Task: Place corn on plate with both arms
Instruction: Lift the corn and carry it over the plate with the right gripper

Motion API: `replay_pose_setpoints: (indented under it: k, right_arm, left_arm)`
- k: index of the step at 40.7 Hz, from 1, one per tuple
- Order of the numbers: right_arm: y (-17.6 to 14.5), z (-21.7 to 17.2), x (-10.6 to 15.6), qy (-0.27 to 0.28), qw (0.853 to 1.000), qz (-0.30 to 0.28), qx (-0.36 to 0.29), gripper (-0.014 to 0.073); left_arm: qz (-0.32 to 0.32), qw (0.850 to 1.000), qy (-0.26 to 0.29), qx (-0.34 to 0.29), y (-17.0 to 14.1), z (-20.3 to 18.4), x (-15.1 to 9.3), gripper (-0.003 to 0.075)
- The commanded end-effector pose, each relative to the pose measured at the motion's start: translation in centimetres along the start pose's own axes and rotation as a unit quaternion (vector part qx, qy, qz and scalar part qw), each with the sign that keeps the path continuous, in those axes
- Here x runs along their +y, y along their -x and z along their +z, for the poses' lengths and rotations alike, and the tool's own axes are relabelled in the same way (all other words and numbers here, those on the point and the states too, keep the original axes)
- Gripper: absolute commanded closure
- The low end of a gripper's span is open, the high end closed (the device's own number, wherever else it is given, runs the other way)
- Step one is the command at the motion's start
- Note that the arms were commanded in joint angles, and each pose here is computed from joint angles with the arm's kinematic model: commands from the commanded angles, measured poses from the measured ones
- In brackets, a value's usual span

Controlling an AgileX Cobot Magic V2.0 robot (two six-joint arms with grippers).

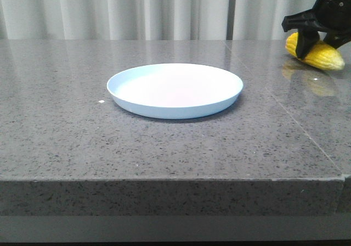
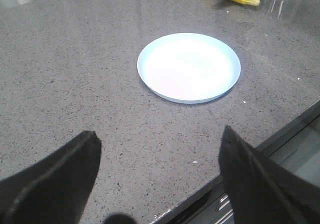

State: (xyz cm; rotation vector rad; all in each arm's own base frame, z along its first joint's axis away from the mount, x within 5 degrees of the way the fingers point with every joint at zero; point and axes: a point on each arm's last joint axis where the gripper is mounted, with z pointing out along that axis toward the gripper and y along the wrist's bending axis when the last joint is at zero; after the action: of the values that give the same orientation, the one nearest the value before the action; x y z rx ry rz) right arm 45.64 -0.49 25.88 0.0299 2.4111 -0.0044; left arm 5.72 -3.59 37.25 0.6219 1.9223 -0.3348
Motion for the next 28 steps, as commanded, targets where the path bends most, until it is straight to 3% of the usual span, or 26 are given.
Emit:
replay_pose_setpoints:
  k: [1,11,28]
  right_arm:
    - [2.8,-3.7,-0.1,-0.004,0.998,-0.008,-0.063,0.0333]
    - [4.4,-8.2,1.3,0.014,0.997,-0.009,-0.077,0.0334]
    - [3.2,-19.3,9.3,0.129,0.984,-0.053,-0.113,0.0337]
  left_arm:
    - [-0.003,0.999,-0.003,-0.048,1.3,-0.4,0.0,0.0227]
    - [-0.003,0.999,-0.003,-0.048,1.3,-0.4,0.0,0.0226]
    - [-0.003,0.999,-0.003,-0.048,1.3,-0.4,0.0,0.0227]
